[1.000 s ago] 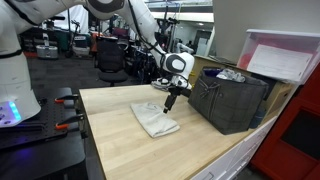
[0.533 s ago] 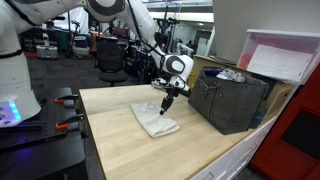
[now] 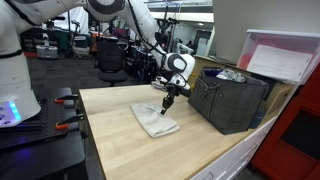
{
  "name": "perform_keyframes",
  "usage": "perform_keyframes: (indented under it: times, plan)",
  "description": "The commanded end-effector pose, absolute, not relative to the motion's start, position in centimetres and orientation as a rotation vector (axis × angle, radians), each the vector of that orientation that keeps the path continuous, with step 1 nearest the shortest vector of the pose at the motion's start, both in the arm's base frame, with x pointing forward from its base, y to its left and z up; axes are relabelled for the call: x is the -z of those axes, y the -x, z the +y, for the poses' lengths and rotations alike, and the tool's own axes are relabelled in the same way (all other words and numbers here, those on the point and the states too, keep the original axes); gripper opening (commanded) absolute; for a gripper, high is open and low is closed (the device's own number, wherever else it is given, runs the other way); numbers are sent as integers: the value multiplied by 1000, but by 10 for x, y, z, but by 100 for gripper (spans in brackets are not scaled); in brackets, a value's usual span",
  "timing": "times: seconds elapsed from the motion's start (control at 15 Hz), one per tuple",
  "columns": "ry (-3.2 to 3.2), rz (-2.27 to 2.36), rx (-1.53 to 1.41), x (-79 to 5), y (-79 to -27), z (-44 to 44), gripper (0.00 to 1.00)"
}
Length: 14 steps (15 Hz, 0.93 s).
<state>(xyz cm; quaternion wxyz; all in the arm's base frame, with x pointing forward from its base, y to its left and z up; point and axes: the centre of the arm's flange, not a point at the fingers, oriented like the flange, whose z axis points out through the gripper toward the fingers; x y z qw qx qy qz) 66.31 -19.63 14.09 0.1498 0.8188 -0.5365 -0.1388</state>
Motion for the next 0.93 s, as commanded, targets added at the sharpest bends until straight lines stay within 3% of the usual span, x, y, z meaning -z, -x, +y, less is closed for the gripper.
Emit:
perform_keyframes:
  times: [0.0, 0.87]
  plan:
    - [-2327, -1571, 421, -175, -647, -193, 1]
    - [-2349, -1531, 563, -214, -544, -154, 1]
